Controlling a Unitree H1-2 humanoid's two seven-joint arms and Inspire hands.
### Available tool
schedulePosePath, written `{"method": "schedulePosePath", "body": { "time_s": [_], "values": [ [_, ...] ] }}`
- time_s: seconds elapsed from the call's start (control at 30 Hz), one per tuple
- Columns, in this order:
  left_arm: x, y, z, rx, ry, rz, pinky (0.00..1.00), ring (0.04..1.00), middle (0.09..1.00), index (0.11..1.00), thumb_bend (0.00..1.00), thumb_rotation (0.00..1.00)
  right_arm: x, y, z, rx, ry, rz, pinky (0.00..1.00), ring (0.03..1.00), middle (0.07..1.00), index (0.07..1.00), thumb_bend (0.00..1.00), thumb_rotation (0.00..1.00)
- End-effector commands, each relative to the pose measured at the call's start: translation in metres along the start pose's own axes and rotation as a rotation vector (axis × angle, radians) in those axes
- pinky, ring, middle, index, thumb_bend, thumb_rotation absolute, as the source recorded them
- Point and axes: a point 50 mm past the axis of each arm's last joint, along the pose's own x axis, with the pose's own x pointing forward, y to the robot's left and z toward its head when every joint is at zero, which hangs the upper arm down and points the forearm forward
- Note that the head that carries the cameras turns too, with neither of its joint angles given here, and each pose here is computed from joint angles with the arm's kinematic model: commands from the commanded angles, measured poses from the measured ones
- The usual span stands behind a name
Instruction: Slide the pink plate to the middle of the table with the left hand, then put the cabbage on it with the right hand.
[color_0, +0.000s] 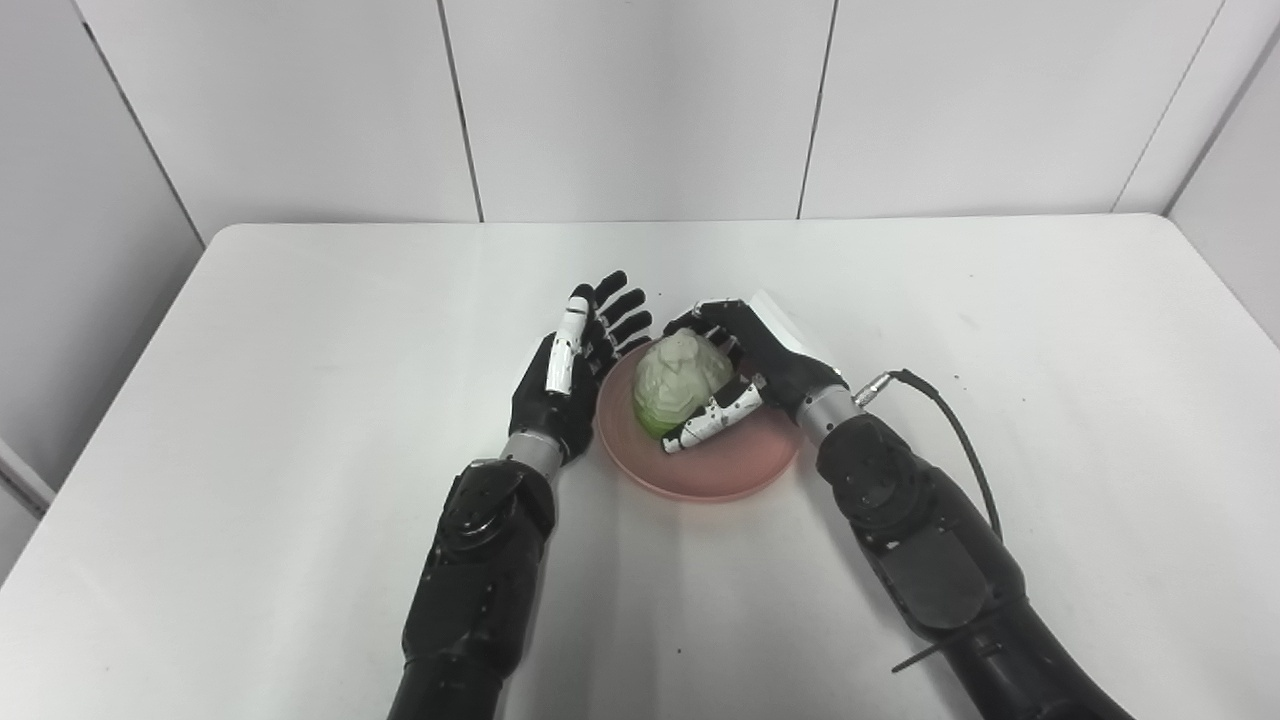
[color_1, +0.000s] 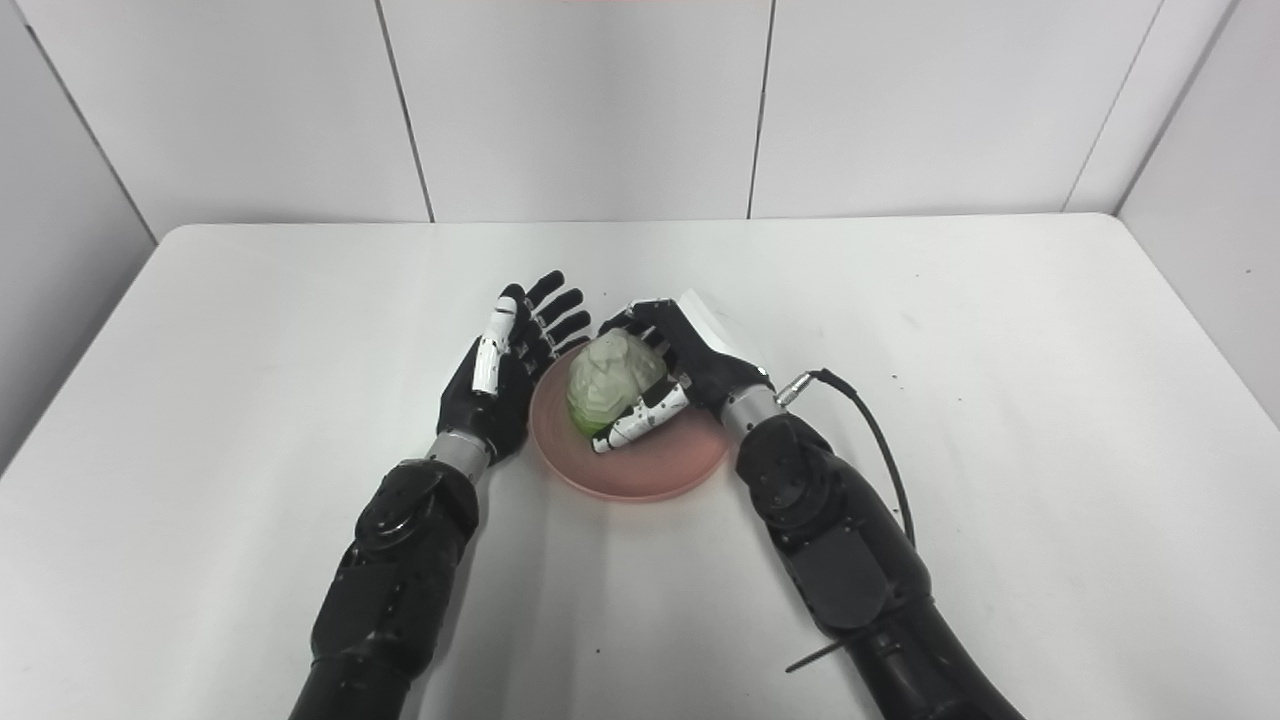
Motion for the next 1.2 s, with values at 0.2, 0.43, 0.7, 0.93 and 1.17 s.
{"method": "schedulePosePath", "body": {
  "time_s": [0.2, 0.43, 0.7, 0.93, 1.17],
  "values": [
    [-0.011, 0.009, -0.029, -0.024, 0.139, 0.044, 0.83, 0.869, 0.871, 0.864, 0.42, 1.0, 0.002, -0.018, 0.018, -0.146, -0.053, 0.084, 0.63, 0.715, 0.767, 0.81, 0.9, 0.21],
    [-0.012, 0.011, -0.027, -0.03, 0.144, 0.046, 0.82, 0.894, 0.892, 0.876, 0.41, 1.0, -0.001, -0.026, 0.027, -0.156, -0.042, 0.116, 0.76, 0.876, 0.933, 0.984, 1.0, 0.36],
    [-0.013, 0.013, -0.028, -0.027, 0.142, 0.044, 0.82, 0.879, 0.882, 0.874, 0.41, 1.0, -0.007, -0.038, 0.035, -0.125, -0.06, 0.121, 0.75, 0.92, 0.992, 1.0, 1.0, 0.41],
    [-0.013, 0.014, -0.027, -0.02, 0.137, 0.05, 0.81, 0.853, 0.859, 0.857, 0.42, 1.0, -0.013, -0.049, 0.036, -0.082, -0.111, 0.07, 0.8, 0.935, 0.997, 1.0, 1.0, 0.42],
    [-0.014, 0.018, -0.025, -0.038, 0.124, 0.058, 0.81, 0.854, 0.853, 0.84, 0.43, 1.0, -0.024, -0.063, 0.042, -0.081, -0.163, -0.001, 0.82, 0.94, 0.997, 1.0, 1.0, 0.52]
  ]
}}
